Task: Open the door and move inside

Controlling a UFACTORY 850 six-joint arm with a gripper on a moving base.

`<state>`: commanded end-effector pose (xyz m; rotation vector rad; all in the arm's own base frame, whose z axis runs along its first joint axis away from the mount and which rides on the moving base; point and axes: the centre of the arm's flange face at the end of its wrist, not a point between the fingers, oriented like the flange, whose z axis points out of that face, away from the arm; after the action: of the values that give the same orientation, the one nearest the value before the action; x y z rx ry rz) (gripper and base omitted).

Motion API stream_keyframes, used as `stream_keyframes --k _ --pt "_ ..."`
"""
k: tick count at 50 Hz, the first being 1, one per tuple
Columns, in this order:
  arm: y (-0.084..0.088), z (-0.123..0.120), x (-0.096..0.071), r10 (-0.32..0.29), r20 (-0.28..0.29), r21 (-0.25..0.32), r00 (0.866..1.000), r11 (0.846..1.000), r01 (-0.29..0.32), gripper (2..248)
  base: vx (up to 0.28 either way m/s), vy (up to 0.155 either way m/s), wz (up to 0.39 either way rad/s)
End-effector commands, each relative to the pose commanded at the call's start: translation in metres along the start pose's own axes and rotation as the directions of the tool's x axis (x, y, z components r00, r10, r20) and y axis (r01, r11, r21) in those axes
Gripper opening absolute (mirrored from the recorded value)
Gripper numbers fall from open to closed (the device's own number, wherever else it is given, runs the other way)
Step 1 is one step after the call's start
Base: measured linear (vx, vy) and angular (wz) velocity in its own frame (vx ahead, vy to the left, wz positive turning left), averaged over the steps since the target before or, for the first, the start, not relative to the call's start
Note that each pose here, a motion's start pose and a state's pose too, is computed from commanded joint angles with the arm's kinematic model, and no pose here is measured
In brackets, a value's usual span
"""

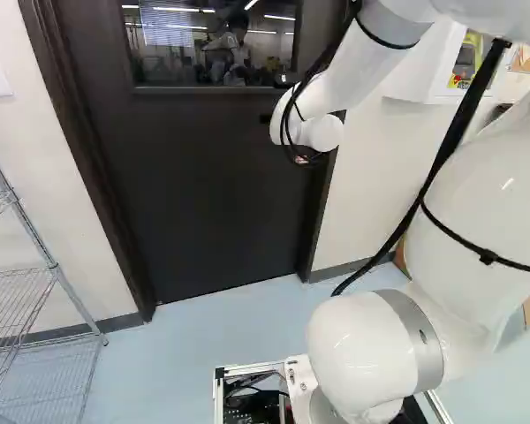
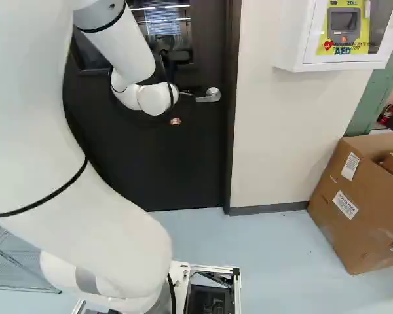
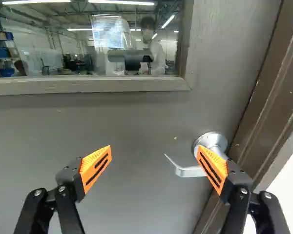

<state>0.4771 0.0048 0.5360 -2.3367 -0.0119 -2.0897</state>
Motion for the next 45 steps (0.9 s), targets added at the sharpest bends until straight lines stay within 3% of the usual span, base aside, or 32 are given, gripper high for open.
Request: stream_keyframes --k 12,45 --pt "0.000 0.018 -0.009 0.000 0.024 0.000 1.000 1.000 0.000 247 0.000 0.000 0.000" --pt "0.000 0.026 -0.044 0.000 0.095 0.000 0.995 1.000 0.000 247 0.000 0.000 0.000"
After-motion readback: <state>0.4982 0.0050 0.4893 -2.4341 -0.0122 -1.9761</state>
